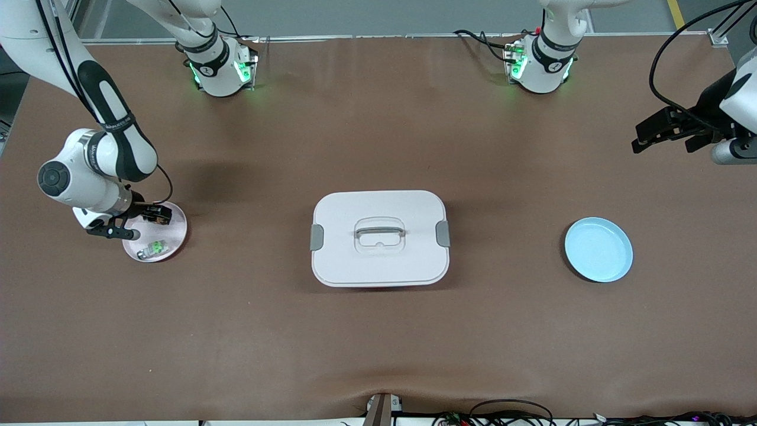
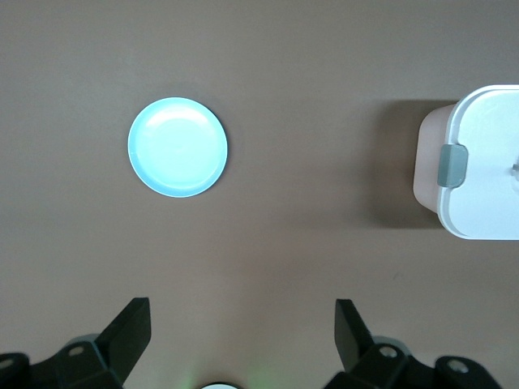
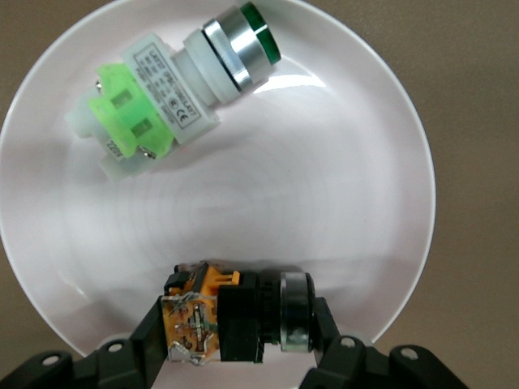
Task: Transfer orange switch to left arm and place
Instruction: 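Lower the right gripper and close it on the black switch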
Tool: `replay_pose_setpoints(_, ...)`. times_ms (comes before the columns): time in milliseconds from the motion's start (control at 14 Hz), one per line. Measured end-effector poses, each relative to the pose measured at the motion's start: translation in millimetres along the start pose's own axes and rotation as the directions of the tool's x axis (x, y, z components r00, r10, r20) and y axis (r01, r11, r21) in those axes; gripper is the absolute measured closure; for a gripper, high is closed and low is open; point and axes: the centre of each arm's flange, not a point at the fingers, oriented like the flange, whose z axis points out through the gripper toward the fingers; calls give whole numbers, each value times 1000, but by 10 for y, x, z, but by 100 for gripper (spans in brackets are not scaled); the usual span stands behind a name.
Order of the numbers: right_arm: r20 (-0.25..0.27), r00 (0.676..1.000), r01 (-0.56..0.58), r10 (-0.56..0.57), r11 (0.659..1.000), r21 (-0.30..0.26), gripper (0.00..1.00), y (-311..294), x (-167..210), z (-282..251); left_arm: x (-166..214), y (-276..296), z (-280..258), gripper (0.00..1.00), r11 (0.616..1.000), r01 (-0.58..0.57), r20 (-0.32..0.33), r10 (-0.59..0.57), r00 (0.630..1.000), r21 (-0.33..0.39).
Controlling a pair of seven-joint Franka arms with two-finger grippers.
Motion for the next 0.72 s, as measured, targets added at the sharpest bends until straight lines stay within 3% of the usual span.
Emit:
replay_pose_setpoints(573,-9,1000,19,-19,1000,0,28,-35,55,-59,-9,68,4,0,1000,-12,1,12,1000,0)
replay_pose_setpoints(716,19,999,38,-38,999,2,28,-67,84,-175,-21,86,12,0,1000,-15,9,15,1000,1)
